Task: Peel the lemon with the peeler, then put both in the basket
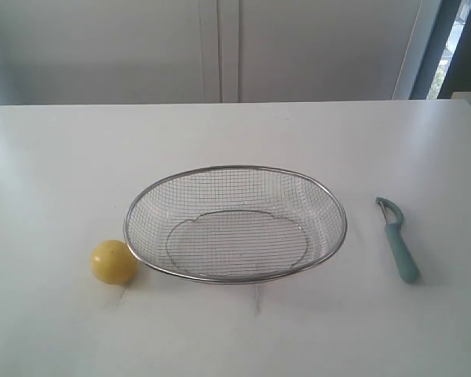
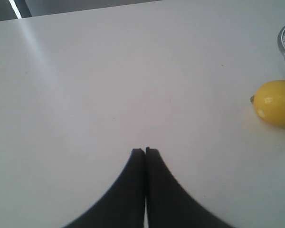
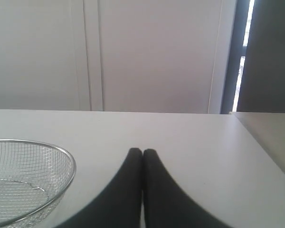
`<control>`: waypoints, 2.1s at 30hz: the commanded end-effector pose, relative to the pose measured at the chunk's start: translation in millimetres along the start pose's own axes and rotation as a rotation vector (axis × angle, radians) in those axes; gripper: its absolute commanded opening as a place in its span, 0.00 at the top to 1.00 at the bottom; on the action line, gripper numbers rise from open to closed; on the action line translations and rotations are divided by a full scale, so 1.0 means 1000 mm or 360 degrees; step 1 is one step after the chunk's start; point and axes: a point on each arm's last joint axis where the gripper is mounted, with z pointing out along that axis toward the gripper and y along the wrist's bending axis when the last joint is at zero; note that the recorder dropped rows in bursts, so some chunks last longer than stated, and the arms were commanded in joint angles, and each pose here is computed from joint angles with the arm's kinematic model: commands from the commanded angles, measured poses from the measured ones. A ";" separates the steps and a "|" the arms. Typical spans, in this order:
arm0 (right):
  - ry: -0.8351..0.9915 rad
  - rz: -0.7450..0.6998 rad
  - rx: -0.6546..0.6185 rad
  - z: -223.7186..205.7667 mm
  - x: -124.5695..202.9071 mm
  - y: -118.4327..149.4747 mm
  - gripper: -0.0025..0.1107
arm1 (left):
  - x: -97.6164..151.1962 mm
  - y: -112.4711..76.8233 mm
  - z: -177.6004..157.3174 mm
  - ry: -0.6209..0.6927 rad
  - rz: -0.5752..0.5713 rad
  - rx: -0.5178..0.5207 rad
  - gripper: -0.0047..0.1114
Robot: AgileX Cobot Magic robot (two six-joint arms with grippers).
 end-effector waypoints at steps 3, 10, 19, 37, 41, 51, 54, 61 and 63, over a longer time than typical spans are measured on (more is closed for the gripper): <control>-0.0063 -0.0012 -0.0008 0.000 -0.003 0.000 0.98 | 0.001 0.000 0.000 -0.0003 -0.0008 0.0009 0.96; -0.0154 -0.0002 -0.0009 -0.001 -0.008 0.000 0.98 | 0.001 0.000 0.000 -0.0003 -0.0008 0.0009 0.96; -0.0380 -0.0002 -0.0011 -0.003 -0.021 0.000 0.98 | 0.001 0.000 0.000 -0.0003 -0.0008 0.0009 0.96; -0.1050 0.0105 0.0019 -0.019 -0.055 -0.003 0.98 | 0.001 0.000 0.000 -0.0003 -0.0008 0.0009 0.96; -0.1142 0.0188 0.0158 -0.023 -0.059 -0.012 0.98 | 0.001 0.000 0.000 -0.0003 -0.0008 0.0009 0.96; -0.1242 0.0097 0.0189 -0.029 -0.092 -0.012 0.98 | 0.001 0.000 0.000 -0.0003 -0.0008 0.0009 0.96; -0.1176 0.0033 0.0213 -0.020 -0.101 -0.012 0.98 | 0.001 0.000 0.000 -0.0003 -0.0008 0.0009 0.96; -0.0963 -0.0066 0.0229 0.012 -0.121 -0.011 0.98 | 0.001 0.000 0.000 -0.0003 -0.0008 0.0009 0.96; -0.0864 -0.0102 0.0224 0.023 -0.124 -0.010 0.98 | 0.001 0.000 0.000 -0.0003 -0.0008 0.0009 0.96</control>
